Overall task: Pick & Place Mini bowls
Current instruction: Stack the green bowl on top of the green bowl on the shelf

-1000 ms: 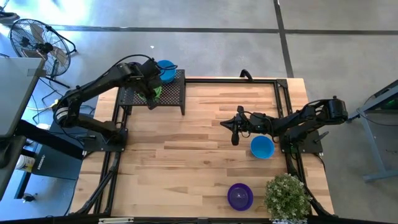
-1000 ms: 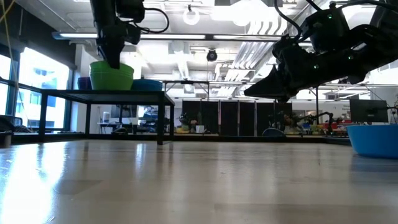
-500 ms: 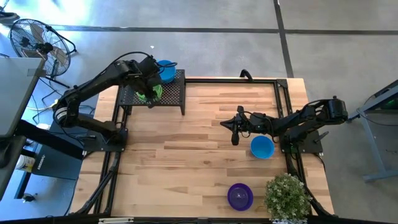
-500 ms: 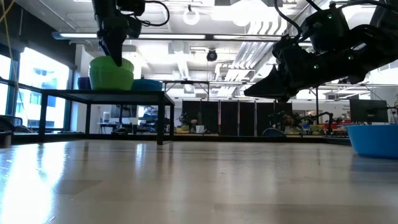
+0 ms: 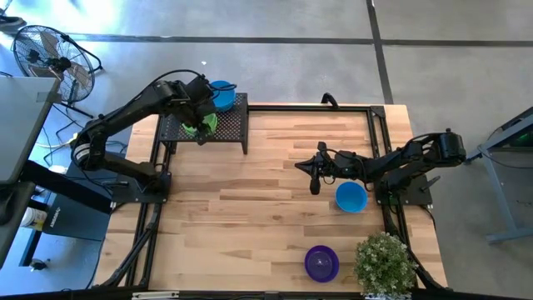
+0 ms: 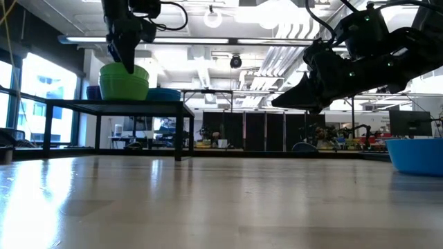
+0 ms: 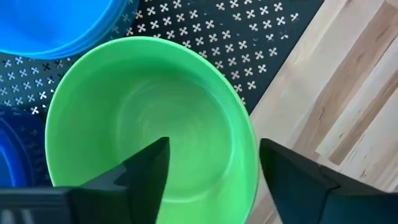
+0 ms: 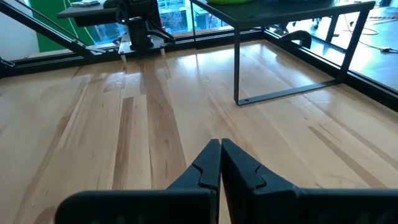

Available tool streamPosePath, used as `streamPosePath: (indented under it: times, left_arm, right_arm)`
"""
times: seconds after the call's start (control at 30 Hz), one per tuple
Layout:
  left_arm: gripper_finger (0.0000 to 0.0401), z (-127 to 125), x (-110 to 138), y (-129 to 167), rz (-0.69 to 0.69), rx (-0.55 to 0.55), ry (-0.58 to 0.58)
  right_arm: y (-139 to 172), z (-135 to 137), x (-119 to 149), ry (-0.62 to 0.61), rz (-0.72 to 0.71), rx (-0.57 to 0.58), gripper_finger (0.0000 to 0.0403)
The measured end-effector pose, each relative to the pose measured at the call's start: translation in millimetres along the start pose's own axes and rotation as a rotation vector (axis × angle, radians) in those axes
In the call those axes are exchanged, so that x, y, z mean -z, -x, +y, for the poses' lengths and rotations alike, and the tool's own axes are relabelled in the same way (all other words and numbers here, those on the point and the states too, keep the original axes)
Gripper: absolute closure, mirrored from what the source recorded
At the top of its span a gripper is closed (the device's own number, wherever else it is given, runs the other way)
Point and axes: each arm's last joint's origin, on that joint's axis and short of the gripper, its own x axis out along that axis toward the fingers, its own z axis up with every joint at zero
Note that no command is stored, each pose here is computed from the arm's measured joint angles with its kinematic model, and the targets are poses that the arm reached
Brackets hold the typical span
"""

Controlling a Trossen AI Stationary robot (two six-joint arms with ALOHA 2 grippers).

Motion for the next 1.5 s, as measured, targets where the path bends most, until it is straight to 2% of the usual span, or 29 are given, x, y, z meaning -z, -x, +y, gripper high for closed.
streamPosePath:
  times: [0.17,0.37,0.5,0.7,0.8,0.87,1.03,1.27,1.5]
  left_arm:
    - [0.0130,1,1,2,0.014,-0.027,-0.025]
    - [0.0150,1,-2,13,-0.019,-0.005,-0.053]
    - [0.0203,0,-1,13,-0.013,0.006,-0.056]
    - [0.0322,0,-2,13,-0.019,0.014,-0.082]
    - [0.0377,-1,-3,13,-0.038,0.061,-0.097]
    - [0.0394,-1,-3,13,-0.038,0.076,-0.097]
    - [0.0385,-1,-3,13,-0.035,0.067,-0.097]
    - [0.0397,-2,-1,5,-0.016,0.065,-0.099]
    - [0.0371,-3,5,-7,0.037,0.072,-0.085]
  right_arm:
    - [0,0,0,0.000,0.000,0.000,0.0401]
    - [0,0,0,0.000,0.000,0.000,0.0401]
    - [0,0,0,0.000,0.000,0.000,0.0402]
    - [0,0,0,0.000,0.000,0.000,0.0402]
    - [0,0,0,0.003,0.000,0.000,0.0402]
    - [0,0,0,0.003,0.000,0.000,0.0401]
    - [0,0,0,0.003,0.000,0.000,0.0402]
    - [0,0,0,0.003,0.000,0.000,0.0402]
    - [0,0,0,0.003,0.000,0.000,0.0402]
